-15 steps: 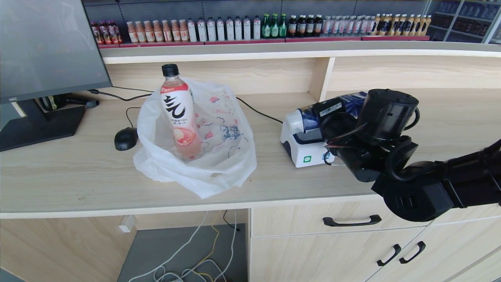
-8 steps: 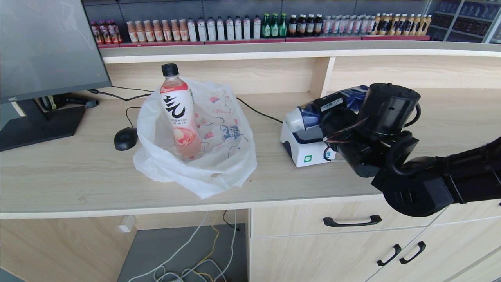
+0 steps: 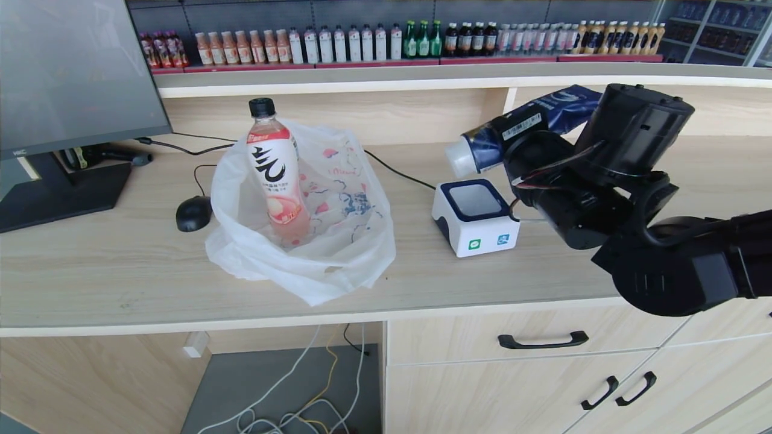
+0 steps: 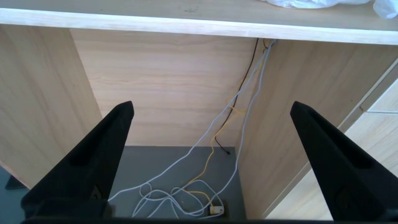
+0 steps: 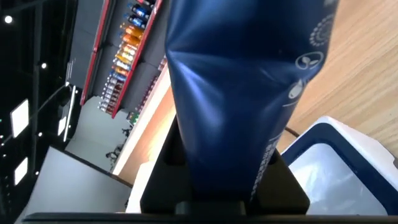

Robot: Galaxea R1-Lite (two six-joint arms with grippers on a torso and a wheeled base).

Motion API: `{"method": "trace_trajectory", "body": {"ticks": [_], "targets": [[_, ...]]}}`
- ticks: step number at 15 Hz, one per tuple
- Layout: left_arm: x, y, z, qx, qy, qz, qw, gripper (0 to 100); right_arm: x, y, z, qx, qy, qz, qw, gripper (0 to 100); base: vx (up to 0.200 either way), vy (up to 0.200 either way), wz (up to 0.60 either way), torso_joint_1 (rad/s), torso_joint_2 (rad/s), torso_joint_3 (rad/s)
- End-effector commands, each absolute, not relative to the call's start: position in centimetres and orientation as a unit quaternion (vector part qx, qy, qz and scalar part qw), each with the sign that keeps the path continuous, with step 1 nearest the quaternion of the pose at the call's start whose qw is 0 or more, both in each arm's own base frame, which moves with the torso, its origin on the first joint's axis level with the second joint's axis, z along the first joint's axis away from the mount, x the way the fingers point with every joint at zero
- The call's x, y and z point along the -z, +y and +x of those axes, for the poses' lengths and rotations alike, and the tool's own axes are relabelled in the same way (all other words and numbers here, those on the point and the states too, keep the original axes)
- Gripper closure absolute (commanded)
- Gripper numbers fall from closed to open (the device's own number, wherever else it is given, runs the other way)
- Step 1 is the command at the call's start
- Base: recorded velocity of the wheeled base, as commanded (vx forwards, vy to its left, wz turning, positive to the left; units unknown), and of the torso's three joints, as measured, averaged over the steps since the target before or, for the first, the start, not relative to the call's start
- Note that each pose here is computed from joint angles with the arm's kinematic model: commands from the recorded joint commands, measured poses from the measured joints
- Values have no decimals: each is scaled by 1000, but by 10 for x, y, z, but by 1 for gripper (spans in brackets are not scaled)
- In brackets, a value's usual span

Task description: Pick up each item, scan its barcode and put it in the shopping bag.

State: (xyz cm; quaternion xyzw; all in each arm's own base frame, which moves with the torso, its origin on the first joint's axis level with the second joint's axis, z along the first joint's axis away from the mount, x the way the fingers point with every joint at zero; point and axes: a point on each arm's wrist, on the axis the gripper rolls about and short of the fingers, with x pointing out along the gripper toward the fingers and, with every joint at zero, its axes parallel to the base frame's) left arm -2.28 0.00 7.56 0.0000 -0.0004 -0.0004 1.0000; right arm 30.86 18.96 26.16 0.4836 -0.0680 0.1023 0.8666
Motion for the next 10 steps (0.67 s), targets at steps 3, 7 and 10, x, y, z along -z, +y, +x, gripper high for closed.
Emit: {"method": "trace_trajectory", "body": {"ticks": [3, 7, 10], "targets": [[-76, 0, -23, 0, -1, 0, 1000, 0, -295, 195, 290, -165, -141, 443, 870, 100, 0, 0, 0, 0, 0, 0], [-76, 0, -23, 0, -1, 0, 1000, 0, -306, 202, 275, -209, -193, 368, 885, 100, 0, 0, 0, 0, 0, 0], [-75, 0, -23, 1, 0, 0, 1000, 0, -305, 209, 266, -215, -215, 315, 899, 100, 0, 0, 0, 0, 0, 0]]}}
